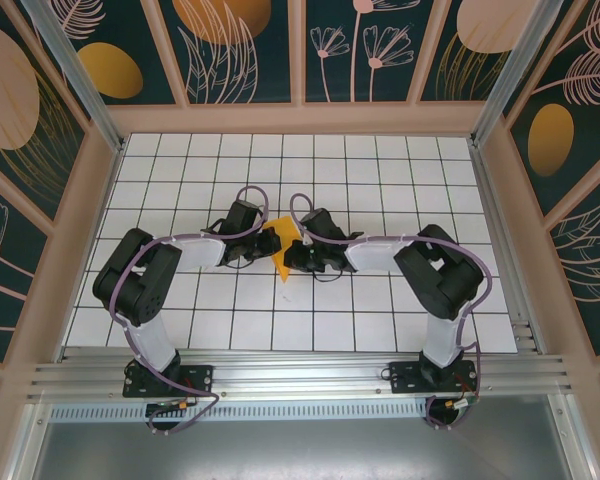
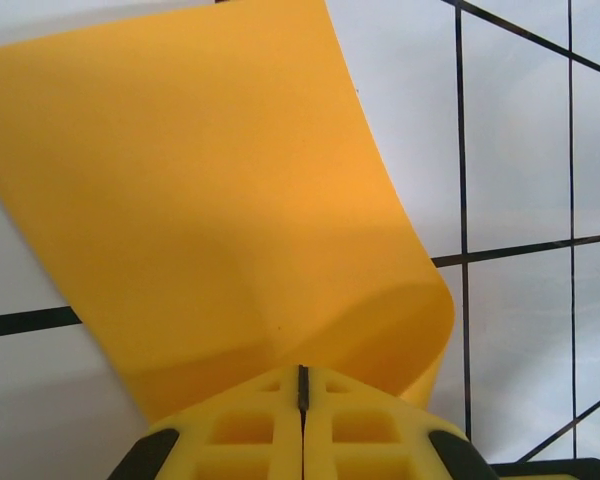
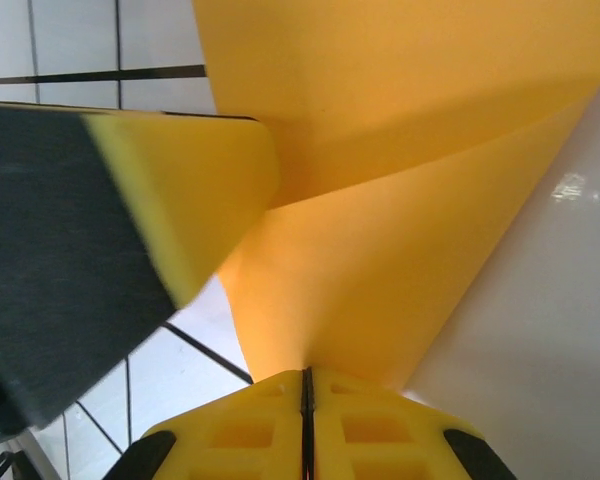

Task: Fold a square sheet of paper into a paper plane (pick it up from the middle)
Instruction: Third fold the triangle at the center of the table.

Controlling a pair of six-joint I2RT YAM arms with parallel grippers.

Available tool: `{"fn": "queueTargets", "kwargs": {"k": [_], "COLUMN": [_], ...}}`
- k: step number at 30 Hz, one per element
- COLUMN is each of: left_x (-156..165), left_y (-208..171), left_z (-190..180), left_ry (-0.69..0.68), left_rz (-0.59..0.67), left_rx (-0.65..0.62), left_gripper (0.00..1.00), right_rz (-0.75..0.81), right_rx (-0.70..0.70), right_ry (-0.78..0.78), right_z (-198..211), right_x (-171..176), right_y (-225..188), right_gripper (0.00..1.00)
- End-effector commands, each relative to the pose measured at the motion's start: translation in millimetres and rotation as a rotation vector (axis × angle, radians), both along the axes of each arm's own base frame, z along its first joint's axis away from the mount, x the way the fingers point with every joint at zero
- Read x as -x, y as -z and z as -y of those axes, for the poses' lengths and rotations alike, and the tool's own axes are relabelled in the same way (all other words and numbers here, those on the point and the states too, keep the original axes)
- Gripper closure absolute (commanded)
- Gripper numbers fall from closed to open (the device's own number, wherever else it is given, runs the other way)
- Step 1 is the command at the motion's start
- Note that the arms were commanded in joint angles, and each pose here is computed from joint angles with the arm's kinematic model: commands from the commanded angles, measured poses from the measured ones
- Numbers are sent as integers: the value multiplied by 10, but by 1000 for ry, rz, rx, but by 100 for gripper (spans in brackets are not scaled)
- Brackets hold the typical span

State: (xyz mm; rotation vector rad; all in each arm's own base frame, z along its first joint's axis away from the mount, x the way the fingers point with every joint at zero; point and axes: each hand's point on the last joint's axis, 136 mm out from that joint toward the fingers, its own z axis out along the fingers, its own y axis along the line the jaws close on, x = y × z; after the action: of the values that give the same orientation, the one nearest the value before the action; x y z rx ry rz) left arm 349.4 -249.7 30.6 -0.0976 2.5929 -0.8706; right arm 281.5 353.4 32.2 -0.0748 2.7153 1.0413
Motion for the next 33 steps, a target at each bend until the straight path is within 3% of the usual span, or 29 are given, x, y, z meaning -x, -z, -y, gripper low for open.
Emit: {"fn": "queueTargets", "kwargs": {"k": [1, 12, 33], "left_x": [-79, 72, 276], "left_y": [-221, -310, 36], "left_z": [-7, 31, 34], "left_ry": [-14, 8, 30], "left_rz": [52, 49, -51], "left_rx": [-3, 72, 89], "left_gripper": [92, 90, 92], "right_rz": [1, 0, -18], "right_rx": [-25, -45, -21], "right_ry": [7, -9, -11], "right_z": [-84, -109, -90], "right_x": [-61, -39, -34], "right_y": [-2, -12, 95], "right_gripper": [90, 90, 90]}}
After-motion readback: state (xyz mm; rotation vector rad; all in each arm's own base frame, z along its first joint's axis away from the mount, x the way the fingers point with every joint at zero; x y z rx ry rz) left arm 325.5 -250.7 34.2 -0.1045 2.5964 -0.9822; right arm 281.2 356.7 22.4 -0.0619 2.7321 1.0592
